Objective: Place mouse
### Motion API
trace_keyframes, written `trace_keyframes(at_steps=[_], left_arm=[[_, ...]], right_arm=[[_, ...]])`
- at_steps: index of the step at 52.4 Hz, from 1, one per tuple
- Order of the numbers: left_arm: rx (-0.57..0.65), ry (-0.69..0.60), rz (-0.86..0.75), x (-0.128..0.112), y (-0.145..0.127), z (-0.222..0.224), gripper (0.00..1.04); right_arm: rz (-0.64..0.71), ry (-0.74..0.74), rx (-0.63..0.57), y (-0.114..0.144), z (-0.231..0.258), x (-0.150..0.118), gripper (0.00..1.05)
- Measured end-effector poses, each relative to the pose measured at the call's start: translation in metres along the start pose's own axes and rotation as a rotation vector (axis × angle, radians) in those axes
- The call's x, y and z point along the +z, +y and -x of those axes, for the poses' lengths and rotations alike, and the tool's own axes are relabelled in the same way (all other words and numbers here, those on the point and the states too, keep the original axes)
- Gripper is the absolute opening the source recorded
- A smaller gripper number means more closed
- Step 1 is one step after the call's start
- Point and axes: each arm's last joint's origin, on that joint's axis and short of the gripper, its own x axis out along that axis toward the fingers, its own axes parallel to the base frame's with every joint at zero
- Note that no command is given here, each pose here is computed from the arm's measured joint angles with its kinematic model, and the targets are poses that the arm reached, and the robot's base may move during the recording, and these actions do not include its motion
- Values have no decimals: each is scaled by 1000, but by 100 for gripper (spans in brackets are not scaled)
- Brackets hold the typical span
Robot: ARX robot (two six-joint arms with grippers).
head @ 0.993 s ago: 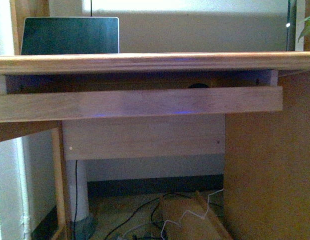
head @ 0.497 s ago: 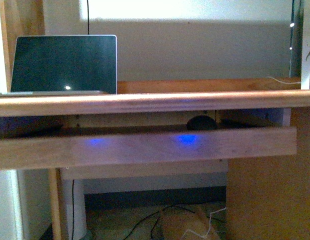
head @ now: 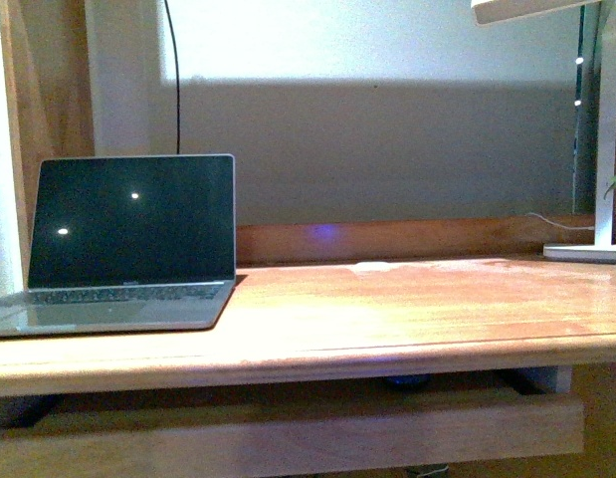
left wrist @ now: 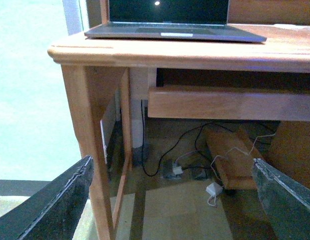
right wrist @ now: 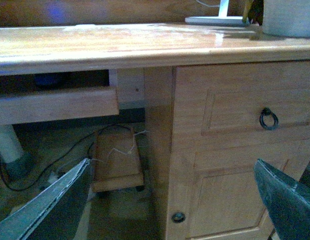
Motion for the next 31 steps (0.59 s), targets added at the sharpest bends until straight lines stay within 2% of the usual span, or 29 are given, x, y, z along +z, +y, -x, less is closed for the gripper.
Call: trace_keyframes(at_steps=[5,11,15,25,31], left_arm=[[0,0,0,0,0,0,97],[41,222,79,-6,-3,-3,97],[16,274,61,-10,-5,-8,97],[-68,298,-72,-6,1,-32,97],[-85,255,-247,2,12,-60,97]], right_arm=[[0,0,0,0,0,0,97],[0,0,1,0,0,0,97],[0,0,0,0,0,0,97],[0,0,0,0,0,0,97],[0,0,0,0,0,0,97]])
